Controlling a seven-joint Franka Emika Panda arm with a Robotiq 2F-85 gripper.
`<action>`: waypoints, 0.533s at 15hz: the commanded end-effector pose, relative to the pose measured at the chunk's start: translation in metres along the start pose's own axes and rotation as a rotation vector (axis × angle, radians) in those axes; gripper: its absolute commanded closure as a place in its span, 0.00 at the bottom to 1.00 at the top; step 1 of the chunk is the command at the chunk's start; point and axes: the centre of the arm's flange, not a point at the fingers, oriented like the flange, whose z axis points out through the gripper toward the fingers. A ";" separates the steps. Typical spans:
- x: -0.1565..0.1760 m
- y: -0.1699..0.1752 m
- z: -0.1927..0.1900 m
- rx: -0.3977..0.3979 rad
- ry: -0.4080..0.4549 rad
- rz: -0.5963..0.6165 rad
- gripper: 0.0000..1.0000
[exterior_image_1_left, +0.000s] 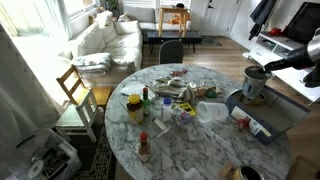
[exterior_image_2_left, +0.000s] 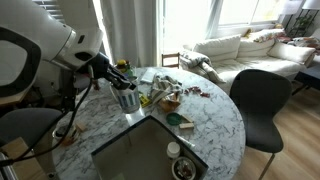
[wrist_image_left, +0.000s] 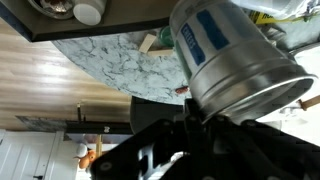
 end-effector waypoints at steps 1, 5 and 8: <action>0.000 0.000 0.000 0.000 0.000 0.000 0.93; -0.004 0.021 0.021 0.004 -0.039 0.065 0.98; -0.017 0.050 0.047 0.013 -0.089 0.150 0.98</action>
